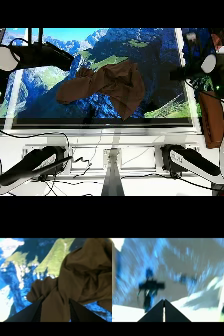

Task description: Fold the clothes and pants, and hang the long-sleeved shirts on hangers.

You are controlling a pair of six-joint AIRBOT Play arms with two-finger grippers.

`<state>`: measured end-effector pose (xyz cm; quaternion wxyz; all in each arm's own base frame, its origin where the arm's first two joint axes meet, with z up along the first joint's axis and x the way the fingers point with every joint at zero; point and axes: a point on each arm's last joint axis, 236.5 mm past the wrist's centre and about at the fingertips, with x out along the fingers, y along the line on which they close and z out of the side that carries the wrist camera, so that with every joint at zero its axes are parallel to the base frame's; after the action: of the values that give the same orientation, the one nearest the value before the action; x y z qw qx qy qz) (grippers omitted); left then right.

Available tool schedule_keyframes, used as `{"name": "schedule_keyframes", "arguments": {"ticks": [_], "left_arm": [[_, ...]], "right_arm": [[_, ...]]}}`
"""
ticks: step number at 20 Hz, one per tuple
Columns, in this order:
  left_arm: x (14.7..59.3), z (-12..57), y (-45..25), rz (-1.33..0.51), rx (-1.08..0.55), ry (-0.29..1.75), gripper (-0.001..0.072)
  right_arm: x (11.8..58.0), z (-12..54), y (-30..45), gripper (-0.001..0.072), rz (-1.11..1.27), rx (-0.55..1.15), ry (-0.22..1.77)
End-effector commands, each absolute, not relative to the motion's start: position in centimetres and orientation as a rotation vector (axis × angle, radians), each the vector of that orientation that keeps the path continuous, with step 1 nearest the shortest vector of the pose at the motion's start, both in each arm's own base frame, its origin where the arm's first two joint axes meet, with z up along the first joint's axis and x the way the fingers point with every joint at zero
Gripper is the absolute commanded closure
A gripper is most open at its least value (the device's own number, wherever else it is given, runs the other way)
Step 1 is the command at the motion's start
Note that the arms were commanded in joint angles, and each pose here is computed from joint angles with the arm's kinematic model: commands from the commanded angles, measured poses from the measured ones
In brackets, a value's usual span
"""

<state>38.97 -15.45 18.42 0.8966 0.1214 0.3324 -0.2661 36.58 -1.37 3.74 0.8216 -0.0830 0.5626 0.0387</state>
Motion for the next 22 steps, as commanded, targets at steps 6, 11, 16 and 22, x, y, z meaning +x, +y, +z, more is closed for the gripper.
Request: {"name": "schedule_keyframes", "arguments": {"ticks": [6,11,16,22], "left_arm": [[38.8,18.6,-16.1,-0.572,0.220,0.687,0.0329],[38.8,18.6,-16.0,-0.569,0.224,0.687,0.0331],[39.3,18.2,-14.5,-0.522,0.292,0.692,0.0363],[39.9,15.8,-10.4,-0.412,0.475,0.781,0.0692]], "right_arm": [[29.6,-9.2,8.2,0.0200,0.192,0.631,1.372],[32.4,-11.3,11.9,0.0219,0.213,0.687,1.323],[35.3,-12.3,12.7,0.0317,0.232,0.667,1.323],[36.7,-10.4,13.3,0.0695,0.418,0.475,1.279]]}}
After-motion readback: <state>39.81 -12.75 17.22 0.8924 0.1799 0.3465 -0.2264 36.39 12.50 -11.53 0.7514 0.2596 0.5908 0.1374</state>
